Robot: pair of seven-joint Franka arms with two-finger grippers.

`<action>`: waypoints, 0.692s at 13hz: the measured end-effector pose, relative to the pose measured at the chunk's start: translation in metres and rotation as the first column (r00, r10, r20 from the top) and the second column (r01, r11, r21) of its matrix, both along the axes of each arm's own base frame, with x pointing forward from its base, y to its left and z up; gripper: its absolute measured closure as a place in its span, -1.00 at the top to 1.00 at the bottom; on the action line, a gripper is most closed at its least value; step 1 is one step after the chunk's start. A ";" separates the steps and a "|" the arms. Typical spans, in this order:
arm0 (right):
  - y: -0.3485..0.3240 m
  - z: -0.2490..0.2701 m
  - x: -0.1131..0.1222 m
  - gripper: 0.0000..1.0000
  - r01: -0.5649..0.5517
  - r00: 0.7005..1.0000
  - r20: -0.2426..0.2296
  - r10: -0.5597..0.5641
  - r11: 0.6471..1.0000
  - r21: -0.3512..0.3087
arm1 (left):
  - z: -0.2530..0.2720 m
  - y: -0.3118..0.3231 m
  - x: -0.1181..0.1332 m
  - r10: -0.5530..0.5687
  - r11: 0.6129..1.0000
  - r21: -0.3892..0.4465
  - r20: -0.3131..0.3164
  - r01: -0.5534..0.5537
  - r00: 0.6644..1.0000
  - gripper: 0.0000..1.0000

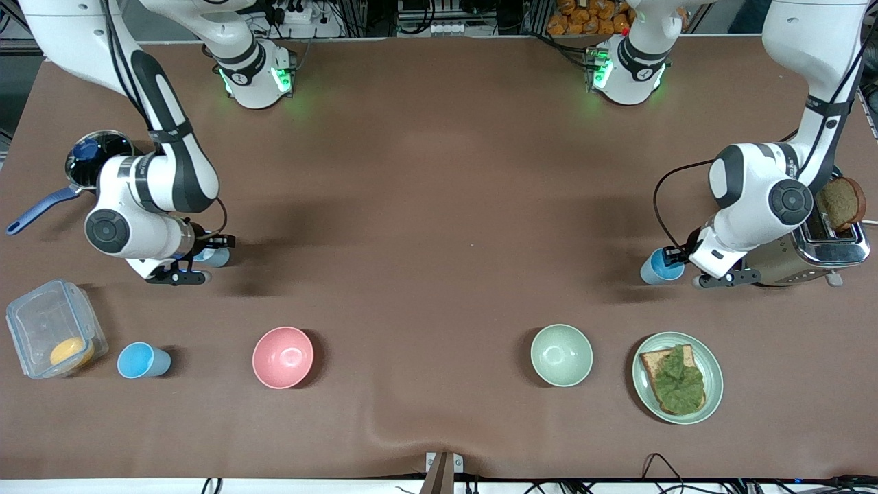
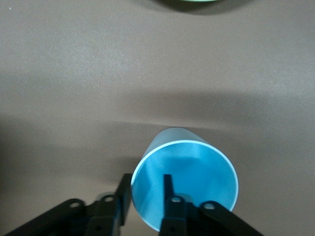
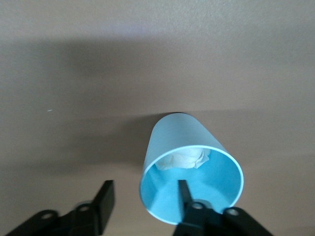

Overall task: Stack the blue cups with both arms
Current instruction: 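Grasp the blue cup with the right gripper while the left gripper grasps another, then place the cup mid-table with the right gripper while the left gripper carries another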

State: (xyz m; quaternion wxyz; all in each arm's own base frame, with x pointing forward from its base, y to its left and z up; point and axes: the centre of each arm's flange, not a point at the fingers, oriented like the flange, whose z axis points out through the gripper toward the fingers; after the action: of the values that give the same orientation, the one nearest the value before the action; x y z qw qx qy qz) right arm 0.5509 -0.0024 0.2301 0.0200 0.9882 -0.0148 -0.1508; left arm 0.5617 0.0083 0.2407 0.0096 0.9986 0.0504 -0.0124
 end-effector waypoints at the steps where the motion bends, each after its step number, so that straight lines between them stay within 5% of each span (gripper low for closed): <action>1: 0.000 -0.003 -0.001 -0.20 -0.001 1.000 -0.006 0.001 1.000 0.000 | 0.002 0.000 0.002 -0.001 1.000 0.000 0.006 0.001 1.000 -0.67; 2: 0.001 -0.004 -0.001 -0.44 -0.002 1.000 -0.011 0.002 1.000 0.000 | 0.006 0.000 0.005 -0.002 1.000 0.000 0.017 0.002 1.000 -0.91; 4: 0.002 -0.001 0.001 -0.91 -0.004 1.000 -0.018 0.004 1.000 0.000 | 0.026 -0.002 0.015 -0.005 1.000 0.002 0.055 0.005 0.998 -0.95; 9: 0.030 0.018 0.011 -0.94 0.007 0.999 -0.047 -0.006 1.000 0.015 | 0.120 -0.032 0.024 -0.059 0.998 0.010 0.100 0.059 0.993 -0.95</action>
State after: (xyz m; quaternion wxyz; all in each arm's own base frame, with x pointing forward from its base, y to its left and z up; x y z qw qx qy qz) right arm 0.5623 0.0279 0.2484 0.0125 0.9845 -0.0165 -0.1741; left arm 0.5852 -0.0239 0.3609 0.0081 0.9991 0.0204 0.0376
